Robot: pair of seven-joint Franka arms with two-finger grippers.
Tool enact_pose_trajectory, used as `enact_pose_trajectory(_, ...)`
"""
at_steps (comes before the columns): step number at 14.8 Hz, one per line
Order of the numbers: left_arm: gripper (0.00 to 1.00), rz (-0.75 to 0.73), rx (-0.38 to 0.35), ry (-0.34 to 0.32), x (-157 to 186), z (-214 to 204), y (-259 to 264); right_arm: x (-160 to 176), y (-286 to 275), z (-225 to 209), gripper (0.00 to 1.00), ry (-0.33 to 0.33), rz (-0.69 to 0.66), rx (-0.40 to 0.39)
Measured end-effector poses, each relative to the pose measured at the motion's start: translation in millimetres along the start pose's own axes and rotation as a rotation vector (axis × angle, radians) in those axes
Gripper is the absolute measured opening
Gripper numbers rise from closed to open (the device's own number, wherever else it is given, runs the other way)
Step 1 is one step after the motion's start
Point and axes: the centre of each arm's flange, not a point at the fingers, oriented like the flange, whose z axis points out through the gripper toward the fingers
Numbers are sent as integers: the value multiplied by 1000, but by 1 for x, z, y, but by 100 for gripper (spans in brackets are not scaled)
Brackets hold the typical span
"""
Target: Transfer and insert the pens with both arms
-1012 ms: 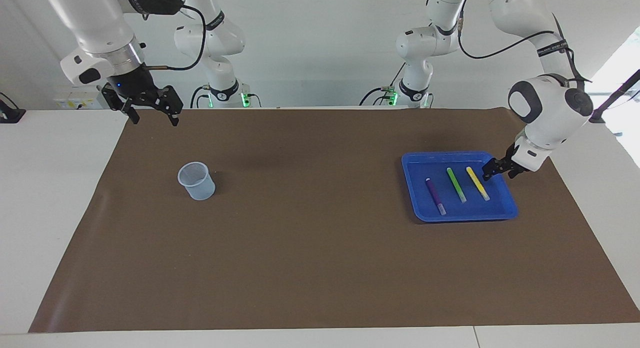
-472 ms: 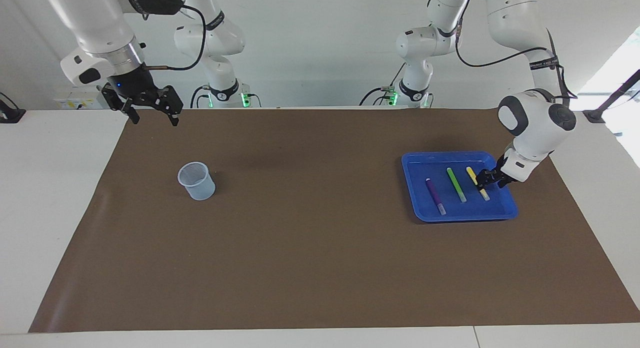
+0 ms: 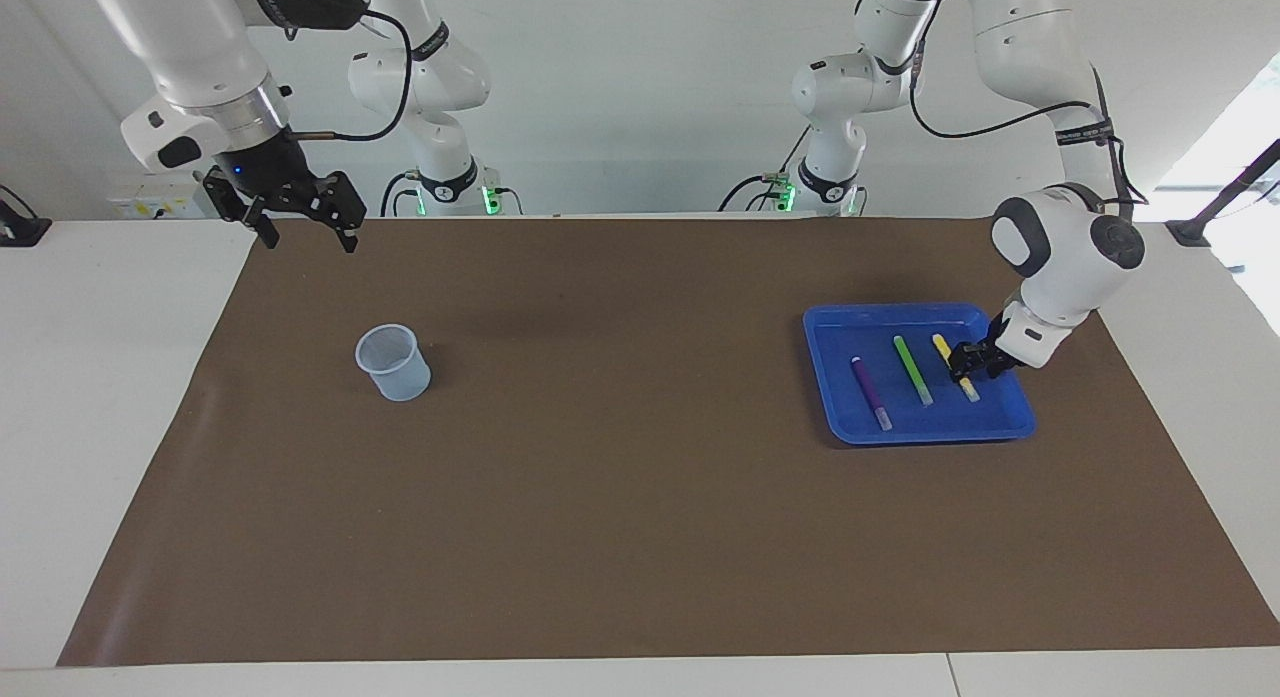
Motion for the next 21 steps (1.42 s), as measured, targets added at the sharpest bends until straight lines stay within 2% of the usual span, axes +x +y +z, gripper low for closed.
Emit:
enact_pose_trajectory(7, 55, -42, -3, -27, -8, 11, 1, 0, 2, 0, 100, 0, 3, 0)
enact_pose_trajectory(8, 49, -43, -3, -26, -8, 10, 1, 0, 2, 0, 100, 0, 5, 0)
enact_pose_trajectory(9, 49, -44, -3, -26, -8, 10, 1, 0, 3, 0, 100, 0, 5, 0)
enact_pose_trajectory(10, 43, -45, -3, -25, -8, 10, 1, 0, 3, 0, 100, 0, 5, 0)
enact_pose_trajectory(12, 19, -46, -3, -23, -8, 9, 1, 0, 3, 0, 100, 0, 6, 0)
enact_pose_trajectory(21, 18, -49, -3, -25, -7, 5, 1, 0, 3, 0, 100, 0, 6, 0)
